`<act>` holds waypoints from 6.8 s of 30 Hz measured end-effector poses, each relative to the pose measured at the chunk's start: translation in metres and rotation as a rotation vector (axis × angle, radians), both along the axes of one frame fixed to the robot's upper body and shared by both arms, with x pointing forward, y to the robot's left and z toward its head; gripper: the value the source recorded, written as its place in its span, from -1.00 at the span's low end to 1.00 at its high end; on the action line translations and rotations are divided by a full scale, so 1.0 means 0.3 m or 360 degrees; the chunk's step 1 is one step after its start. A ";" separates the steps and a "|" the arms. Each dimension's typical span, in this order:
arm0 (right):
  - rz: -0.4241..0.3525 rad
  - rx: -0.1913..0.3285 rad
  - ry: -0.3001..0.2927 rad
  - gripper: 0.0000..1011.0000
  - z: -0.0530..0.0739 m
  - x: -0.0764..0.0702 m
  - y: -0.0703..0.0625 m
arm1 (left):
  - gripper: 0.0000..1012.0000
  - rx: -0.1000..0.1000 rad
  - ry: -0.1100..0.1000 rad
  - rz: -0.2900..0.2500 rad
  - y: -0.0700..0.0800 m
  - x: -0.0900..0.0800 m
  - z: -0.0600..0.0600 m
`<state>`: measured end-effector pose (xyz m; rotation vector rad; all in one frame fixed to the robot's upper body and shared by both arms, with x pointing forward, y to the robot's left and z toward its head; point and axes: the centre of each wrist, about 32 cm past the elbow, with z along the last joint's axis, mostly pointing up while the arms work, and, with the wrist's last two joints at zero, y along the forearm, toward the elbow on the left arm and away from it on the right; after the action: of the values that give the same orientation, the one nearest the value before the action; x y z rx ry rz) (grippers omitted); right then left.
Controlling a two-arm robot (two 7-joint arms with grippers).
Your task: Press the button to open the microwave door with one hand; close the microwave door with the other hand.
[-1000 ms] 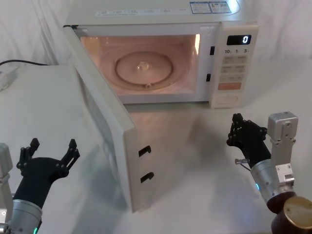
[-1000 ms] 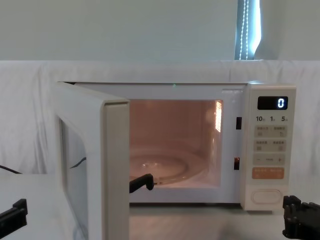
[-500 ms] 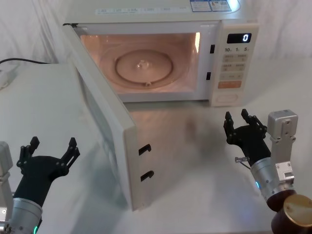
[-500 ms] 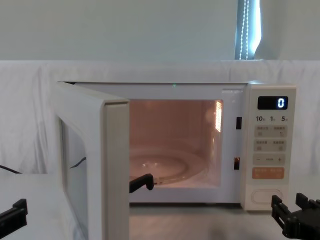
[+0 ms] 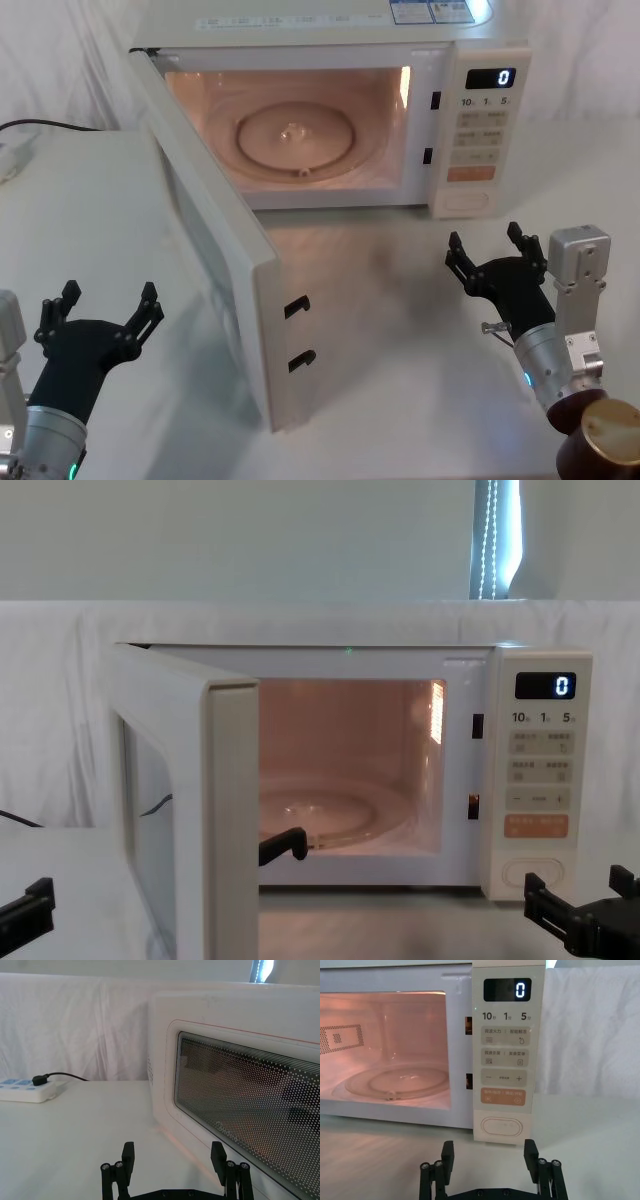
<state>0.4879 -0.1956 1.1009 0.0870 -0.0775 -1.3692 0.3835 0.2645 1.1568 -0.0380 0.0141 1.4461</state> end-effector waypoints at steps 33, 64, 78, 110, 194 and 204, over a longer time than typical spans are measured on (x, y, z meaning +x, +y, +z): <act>0.0000 0.0000 0.0000 0.98 0.000 0.000 0.000 | 0.05 0.0000 0.0000 0.0000 0.000 0.000 0.000; 0.0000 0.0000 0.0000 0.98 0.000 0.000 0.000 | -1.00 0.0000 0.0000 0.0000 0.000 0.000 0.000; 0.0000 0.0000 0.0000 0.98 0.000 0.000 0.000 | -1.00 0.0000 0.0004 -0.0101 -0.001 0.008 0.060; 0.0000 0.0000 0.0000 0.98 0.000 0.000 0.000 | -1.00 0.0127 -0.0243 -0.0314 -0.012 0.073 0.212; 0.0000 0.0000 0.0000 0.98 0.000 0.000 0.000 | -1.00 0.0239 -0.0308 -0.0576 -0.257 0.550 0.255; 0.0000 0.0000 0.0000 0.98 0.000 0.000 0.000 | -1.00 0.0250 -0.0299 -0.0577 -0.280 0.588 0.271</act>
<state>0.4879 -0.1956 1.1009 0.0873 -0.0775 -1.3694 0.5600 0.1806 1.2381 -0.0399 -0.2355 1.0731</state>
